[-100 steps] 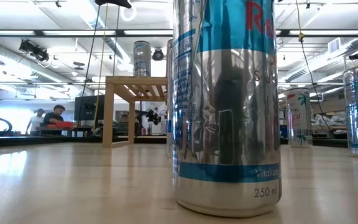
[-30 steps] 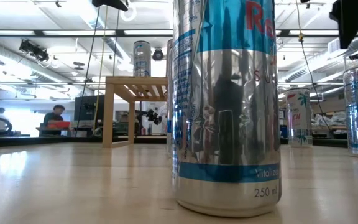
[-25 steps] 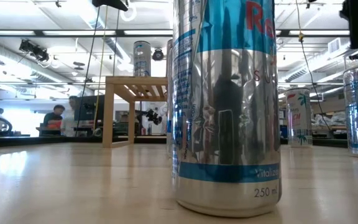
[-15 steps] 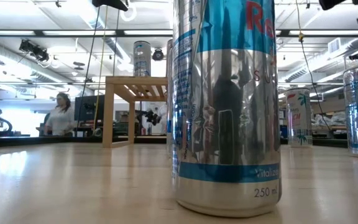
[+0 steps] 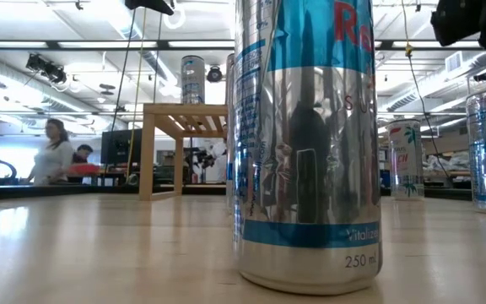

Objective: Place canned beverage on shelf
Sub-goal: Put the blue soda can on the shelf aligned with the other blue soda can

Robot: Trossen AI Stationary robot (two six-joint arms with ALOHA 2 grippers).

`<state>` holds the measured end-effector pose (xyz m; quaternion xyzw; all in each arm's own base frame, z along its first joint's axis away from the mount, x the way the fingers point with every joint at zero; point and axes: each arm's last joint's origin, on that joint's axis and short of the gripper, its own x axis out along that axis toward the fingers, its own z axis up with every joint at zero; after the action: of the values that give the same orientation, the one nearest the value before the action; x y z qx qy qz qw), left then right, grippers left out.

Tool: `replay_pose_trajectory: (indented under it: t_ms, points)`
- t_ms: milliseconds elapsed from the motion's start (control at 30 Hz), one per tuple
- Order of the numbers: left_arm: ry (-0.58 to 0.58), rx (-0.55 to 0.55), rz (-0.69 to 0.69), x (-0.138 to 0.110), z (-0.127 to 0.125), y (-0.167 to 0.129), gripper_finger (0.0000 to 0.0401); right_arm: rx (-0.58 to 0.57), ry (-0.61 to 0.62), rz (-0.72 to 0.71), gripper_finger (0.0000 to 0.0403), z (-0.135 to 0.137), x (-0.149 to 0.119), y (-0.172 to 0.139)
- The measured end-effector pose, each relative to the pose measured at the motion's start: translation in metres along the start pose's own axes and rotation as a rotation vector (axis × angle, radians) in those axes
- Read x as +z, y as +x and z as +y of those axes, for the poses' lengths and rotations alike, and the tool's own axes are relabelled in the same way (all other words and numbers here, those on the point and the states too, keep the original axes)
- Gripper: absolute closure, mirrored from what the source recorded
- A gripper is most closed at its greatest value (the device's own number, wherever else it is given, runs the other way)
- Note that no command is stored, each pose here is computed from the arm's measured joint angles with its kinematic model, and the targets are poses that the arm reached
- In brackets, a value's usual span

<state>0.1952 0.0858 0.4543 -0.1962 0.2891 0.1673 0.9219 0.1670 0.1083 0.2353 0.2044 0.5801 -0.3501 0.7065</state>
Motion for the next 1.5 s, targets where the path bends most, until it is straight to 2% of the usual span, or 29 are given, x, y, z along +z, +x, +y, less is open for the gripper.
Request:
replay_pose_trajectory:
  t_ms: [267, 367, 500, 800, 967, 1133, 1300, 1500]
  points:
    - [0.001, 0.0, 0.0, 0.0, 0.0, 0.0, 0.0008, -0.01, -0.033, 0.004, 0.0063, -0.003, 0.005, 0.004]
    - [0.0, 0.0, 0.0, 0.0, 0.0, 0.0, 0.0008, -0.009, -0.044, 0.018, 0.0094, -0.003, 0.008, 0.004]
    - [0.001, 0.0, 0.0, 0.0, 0.0, 0.0, 0.0008, -0.01, -0.049, 0.026, 0.0156, -0.004, 0.01, 0.005]
    - [0.003, 0.0, 0.0, 0.0, 0.0, 0.0, 0.0008, 0.027, -0.084, 0.064, 0.0157, -0.003, 0.023, -0.005]
    - [0.002, 0.001, 0.003, 0.0, 0.0, 0.001, 0.0008, 0.054, -0.12, 0.03, 0.0157, -0.005, 0.046, -0.027]
    - [-0.001, 0.001, 0.007, 0.001, 0.0, 0.003, 0.0008, 0.101, -0.146, -0.043, 0.0157, -0.014, 0.081, -0.051]
    - [-0.007, 0.003, 0.014, 0.0, 0.0, 0.003, 0.0008, 0.162, -0.144, -0.13, 0.0157, -0.032, 0.121, -0.078]
    - [-0.018, 0.004, 0.016, 0.0, 0.001, 0.004, 0.0008, 0.207, -0.136, -0.265, 0.0157, -0.067, 0.161, -0.114]
